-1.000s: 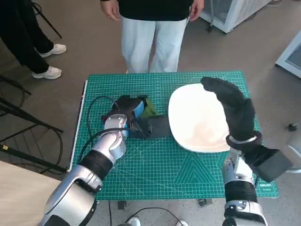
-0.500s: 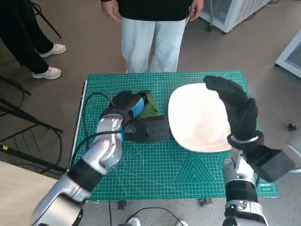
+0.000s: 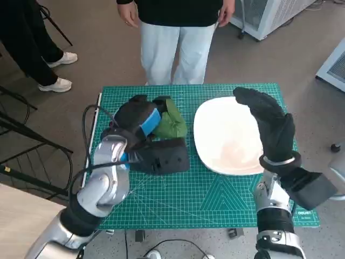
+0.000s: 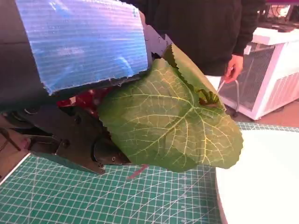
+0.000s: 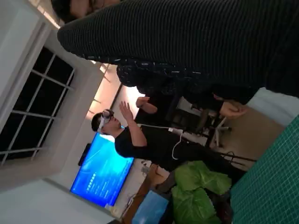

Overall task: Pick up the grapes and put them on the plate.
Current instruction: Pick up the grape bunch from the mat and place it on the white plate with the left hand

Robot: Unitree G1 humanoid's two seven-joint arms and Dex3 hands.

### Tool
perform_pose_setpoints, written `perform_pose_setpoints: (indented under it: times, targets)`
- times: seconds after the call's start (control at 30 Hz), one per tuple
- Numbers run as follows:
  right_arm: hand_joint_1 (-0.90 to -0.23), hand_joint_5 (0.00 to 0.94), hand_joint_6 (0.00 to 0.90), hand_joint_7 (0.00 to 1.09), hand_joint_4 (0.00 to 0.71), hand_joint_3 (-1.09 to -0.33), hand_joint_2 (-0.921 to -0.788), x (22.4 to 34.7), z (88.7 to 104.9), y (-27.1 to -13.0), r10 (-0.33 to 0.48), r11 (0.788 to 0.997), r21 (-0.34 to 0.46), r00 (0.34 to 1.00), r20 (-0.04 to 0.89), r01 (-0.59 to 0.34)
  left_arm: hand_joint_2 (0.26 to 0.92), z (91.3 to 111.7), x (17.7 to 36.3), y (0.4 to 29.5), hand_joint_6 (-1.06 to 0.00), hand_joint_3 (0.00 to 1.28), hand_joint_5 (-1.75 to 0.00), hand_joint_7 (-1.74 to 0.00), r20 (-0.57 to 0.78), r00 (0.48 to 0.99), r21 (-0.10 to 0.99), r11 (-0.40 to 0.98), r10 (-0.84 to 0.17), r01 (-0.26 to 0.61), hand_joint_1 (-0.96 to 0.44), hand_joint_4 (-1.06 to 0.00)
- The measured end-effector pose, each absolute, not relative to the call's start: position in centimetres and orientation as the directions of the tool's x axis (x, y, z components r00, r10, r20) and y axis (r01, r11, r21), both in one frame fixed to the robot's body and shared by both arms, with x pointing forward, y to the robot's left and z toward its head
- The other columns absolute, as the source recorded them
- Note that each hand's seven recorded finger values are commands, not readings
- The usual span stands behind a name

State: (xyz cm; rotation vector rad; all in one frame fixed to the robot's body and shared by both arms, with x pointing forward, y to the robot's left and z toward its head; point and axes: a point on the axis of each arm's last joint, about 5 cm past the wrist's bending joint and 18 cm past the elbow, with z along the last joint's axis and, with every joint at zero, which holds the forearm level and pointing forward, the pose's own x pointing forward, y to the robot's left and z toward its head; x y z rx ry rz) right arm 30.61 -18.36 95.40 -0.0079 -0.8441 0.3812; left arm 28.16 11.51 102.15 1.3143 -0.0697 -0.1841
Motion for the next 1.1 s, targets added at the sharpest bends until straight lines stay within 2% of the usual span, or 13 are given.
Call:
perform_pose_setpoints:
  times: [0.3, 0.53, 0.8, 1.1]
  targets:
    - [-0.538, 0.001, 0.019, 0.31, 0.212, -0.644, -0.921, 30.6, 95.4, -18.4, 0.331, 0.933, -0.156, 0.601, 0.727, -0.325, 0.921, 101.8, 28.0, 11.5, -0.5, 0.17, -1.35, -1.22, -0.07, 0.983, 0.967, 0.231, -0.169, 0.108, 0.0, -0.59]
    - [-0.538, 0.001, 0.016, 0.32, 0.212, -0.645, -0.921, 30.6, 95.4, -18.4, 0.329, 0.934, -0.155, 0.602, 0.728, -0.323, 0.921, 101.8, 28.0, 11.3, -0.49, 0.18, -1.34, -1.24, -0.068, 0.982, 0.968, 0.228, -0.173, 0.108, 0.0, -0.59]
    - [-0.543, 0.001, 0.01, 0.33, 0.212, -0.645, -0.921, 30.6, 95.5, -18.6, 0.328, 0.934, -0.156, 0.601, 0.729, -0.32, 0.92, 102.9, 28.2, 10.4, -0.5, 0.2, -1.44, -1.16, -0.043, 0.977, 0.967, 0.238, -0.208, 0.093, 0.0, -0.56]
    - [-0.559, 0.004, 0.001, 0.36, 0.218, -0.639, -0.921, 30.5, 95.8, -18.9, 0.325, 0.936, -0.165, 0.586, 0.742, -0.31, 0.92, 104.1, 29.2, 8.6, -0.55, 0.16, -1.41, -1.11, -0.013, 0.968, 0.968, 0.238, -0.252, 0.075, 0.0, -0.59]
